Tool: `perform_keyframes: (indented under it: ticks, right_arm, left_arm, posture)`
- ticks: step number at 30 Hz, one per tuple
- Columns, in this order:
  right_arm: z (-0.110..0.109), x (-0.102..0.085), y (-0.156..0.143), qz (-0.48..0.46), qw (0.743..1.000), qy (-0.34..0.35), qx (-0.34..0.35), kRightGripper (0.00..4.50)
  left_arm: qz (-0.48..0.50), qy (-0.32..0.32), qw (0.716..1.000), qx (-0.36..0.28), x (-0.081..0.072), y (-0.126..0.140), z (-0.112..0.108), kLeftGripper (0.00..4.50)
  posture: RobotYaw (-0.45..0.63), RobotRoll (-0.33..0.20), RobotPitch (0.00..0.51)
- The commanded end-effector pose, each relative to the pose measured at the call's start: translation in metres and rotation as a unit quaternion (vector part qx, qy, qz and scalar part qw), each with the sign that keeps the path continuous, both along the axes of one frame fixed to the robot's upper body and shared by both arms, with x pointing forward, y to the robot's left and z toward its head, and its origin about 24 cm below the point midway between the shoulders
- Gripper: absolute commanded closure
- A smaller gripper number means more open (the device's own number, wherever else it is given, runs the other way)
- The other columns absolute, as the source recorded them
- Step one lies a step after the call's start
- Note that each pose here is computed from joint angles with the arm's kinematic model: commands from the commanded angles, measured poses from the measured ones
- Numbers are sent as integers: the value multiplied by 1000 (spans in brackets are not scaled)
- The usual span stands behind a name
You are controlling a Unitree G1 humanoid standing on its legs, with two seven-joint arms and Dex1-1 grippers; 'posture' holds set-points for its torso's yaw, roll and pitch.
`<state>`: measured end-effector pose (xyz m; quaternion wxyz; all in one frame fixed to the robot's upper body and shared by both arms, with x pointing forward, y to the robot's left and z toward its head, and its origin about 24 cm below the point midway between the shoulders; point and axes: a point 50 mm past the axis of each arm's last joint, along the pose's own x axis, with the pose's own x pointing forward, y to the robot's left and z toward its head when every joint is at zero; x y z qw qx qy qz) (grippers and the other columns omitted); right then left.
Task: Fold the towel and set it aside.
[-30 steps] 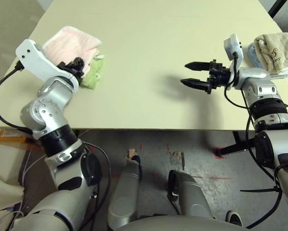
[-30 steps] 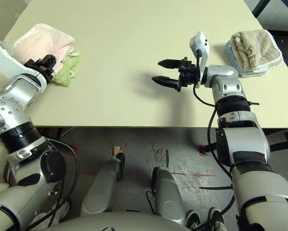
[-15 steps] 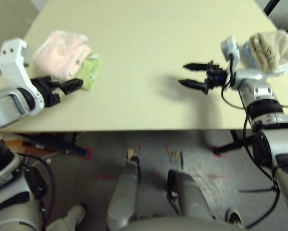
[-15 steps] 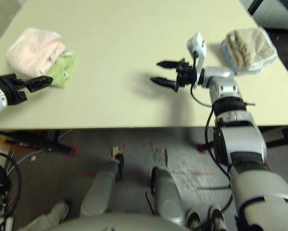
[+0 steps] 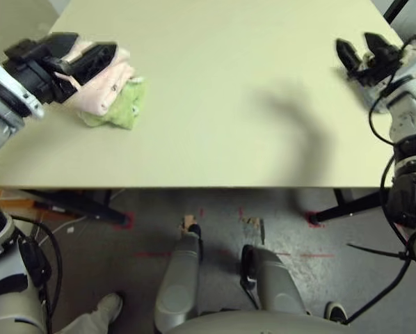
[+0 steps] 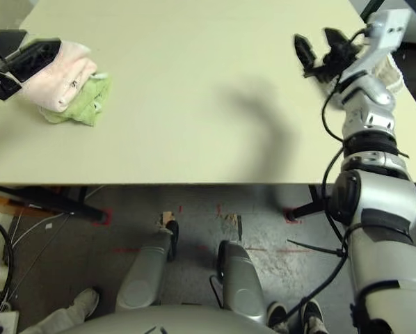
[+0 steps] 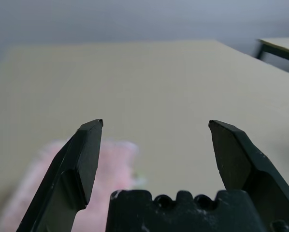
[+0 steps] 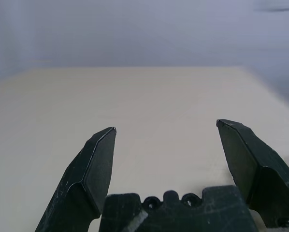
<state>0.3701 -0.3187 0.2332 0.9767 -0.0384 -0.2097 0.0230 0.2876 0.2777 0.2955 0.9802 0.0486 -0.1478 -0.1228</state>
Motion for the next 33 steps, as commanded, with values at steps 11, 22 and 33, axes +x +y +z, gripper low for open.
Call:
perform_keyframes:
  ticks: [11,22,33]
  right_arm:
    - [-27,-15,-31,-124,992,32,3,0]
    - [-34,-10,-25,-126,991,39,15,0]
    - [-39,-4,-13,-104,993,45,20,0]
  left_arm:
    - [102,-23,994,-33,13,44,-44,35]
    - [157,-22,985,-65,-2,62,-52,35]
    - [149,-18,986,-66,1,58,-47,35]
  posture:
    - [128,0,126]
    - [178,0,154]
    - [166,0,180]
